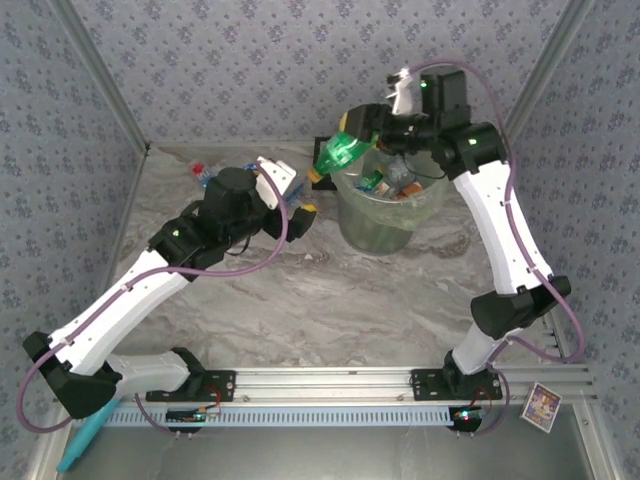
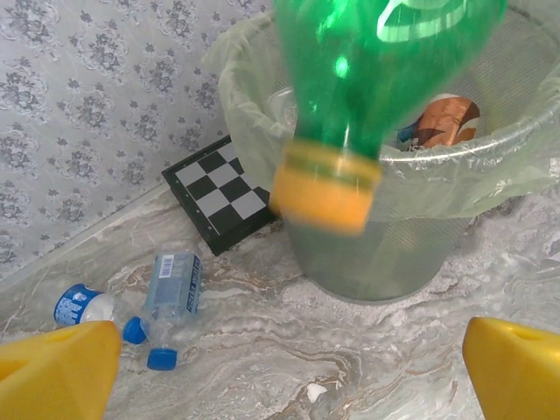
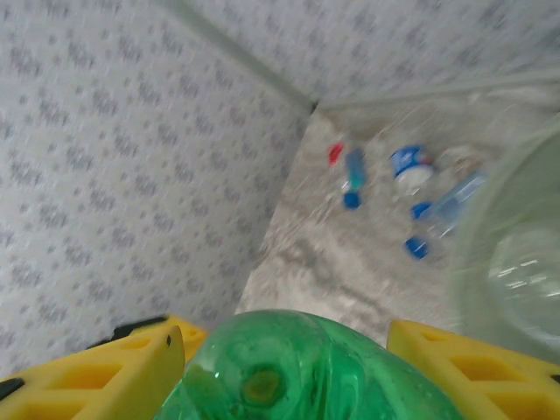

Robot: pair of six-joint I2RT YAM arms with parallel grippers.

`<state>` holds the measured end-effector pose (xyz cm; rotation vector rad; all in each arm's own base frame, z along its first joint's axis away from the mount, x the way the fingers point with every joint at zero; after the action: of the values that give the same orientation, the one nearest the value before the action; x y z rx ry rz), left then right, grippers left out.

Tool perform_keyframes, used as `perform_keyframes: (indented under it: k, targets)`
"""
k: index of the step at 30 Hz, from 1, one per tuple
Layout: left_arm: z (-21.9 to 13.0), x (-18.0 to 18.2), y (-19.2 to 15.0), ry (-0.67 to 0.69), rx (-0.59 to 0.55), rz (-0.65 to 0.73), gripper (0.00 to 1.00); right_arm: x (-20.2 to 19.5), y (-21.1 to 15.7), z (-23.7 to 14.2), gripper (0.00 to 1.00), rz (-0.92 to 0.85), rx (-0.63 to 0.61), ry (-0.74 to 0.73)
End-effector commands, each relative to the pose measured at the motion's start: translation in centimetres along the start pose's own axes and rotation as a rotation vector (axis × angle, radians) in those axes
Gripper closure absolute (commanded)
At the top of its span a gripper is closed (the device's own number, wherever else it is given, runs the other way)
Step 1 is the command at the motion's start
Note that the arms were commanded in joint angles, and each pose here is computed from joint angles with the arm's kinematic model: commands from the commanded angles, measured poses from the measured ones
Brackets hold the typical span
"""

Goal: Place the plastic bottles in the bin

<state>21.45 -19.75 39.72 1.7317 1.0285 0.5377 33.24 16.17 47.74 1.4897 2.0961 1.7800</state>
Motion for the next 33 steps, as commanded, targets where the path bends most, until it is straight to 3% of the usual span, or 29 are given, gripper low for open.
perform_keyframes:
  k: [1, 10, 16, 33]
  targets:
    - [-2.4, 0.3, 1.9, 0.025, -0.093, -0.039, 0.00, -0.8, 1.7, -3.4, 0.45, -0.057, -0.116, -0.154]
    - [-3.6, 0.7, 1.1, 0.037, -0.101, -0.097, 0.00, -6.3, 3.0, -3.9, 0.45, -0.221, -0.177, -0.640]
    - [-4.5, 1.1, 0.9, 0.056, -0.112, -0.120, 0.00, -9.3, 3.2, -1.4, 0.44, -0.298, -0.132, -0.815]
    - [-6.4, 2.2, 0.1, 0.113, -0.124, -0.134, 0.00, -14.0, -2.4, 10.9, 0.42, -0.350, 0.229, -0.803]
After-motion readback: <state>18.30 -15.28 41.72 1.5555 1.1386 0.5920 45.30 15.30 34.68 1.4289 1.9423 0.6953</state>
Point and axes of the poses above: each hand's point on the last joint's axis, 136 mm out from that joint toward the fingers, its own z axis out along the fingers, its own x axis along the line the jaws close on, y = z × x, the point moved 9 cm from there along -z, back along the fingers, and after that the axes turned 13 degrees about -z, right-handed, at the moved point
